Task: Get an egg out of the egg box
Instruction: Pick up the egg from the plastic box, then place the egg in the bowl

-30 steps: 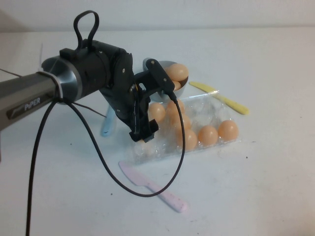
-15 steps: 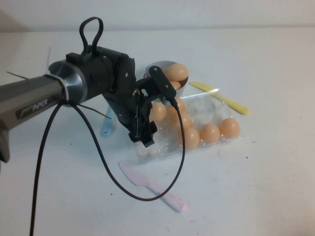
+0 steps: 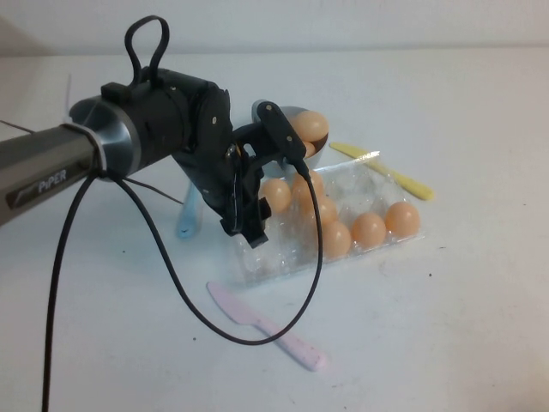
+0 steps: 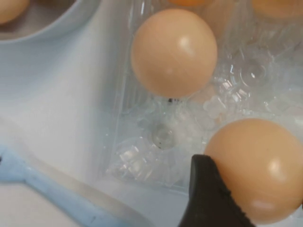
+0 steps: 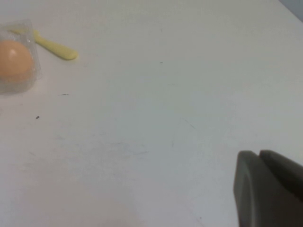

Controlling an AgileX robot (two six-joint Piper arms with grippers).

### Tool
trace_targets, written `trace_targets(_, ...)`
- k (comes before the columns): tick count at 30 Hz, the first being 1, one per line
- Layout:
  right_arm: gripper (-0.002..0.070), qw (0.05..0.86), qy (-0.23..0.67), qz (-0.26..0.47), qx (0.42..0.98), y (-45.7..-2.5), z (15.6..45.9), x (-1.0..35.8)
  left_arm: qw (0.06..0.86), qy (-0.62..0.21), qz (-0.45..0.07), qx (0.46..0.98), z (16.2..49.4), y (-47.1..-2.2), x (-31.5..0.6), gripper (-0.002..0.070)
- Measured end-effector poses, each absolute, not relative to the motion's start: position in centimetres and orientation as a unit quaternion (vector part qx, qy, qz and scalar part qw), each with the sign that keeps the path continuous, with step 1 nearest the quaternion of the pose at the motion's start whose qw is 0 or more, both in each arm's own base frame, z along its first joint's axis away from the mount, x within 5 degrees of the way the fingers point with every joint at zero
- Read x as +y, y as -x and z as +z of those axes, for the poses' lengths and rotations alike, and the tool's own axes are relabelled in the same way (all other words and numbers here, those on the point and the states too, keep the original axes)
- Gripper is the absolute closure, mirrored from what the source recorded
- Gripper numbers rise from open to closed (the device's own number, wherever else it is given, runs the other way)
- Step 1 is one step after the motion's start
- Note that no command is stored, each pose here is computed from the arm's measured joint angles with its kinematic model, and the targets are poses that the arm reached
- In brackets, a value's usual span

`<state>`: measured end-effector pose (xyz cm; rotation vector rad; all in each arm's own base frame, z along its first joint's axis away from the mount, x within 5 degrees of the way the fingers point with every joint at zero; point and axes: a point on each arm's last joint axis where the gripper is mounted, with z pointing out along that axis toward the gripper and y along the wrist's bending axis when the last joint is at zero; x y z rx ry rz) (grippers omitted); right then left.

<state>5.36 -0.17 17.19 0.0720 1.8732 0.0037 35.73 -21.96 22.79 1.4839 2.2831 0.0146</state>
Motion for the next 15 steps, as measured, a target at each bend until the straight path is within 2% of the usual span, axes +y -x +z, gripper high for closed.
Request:
trace_targets(9, 0.0692, 0.592, -0.031, 0.002, 0.805, -5.4, 17.2, -0.2, 0.232, -0.526, 0.014, 0.818, 25.6, -35.0, -21.3, 0.0340)
trace_targets(15, 0.0692, 0.592, -0.031, 0.002, 0.805, -5.4, 17.2, -0.2, 0.300, -0.453, -0.007, 0.839, 28.8, -35.5, -21.6, 0.0341)
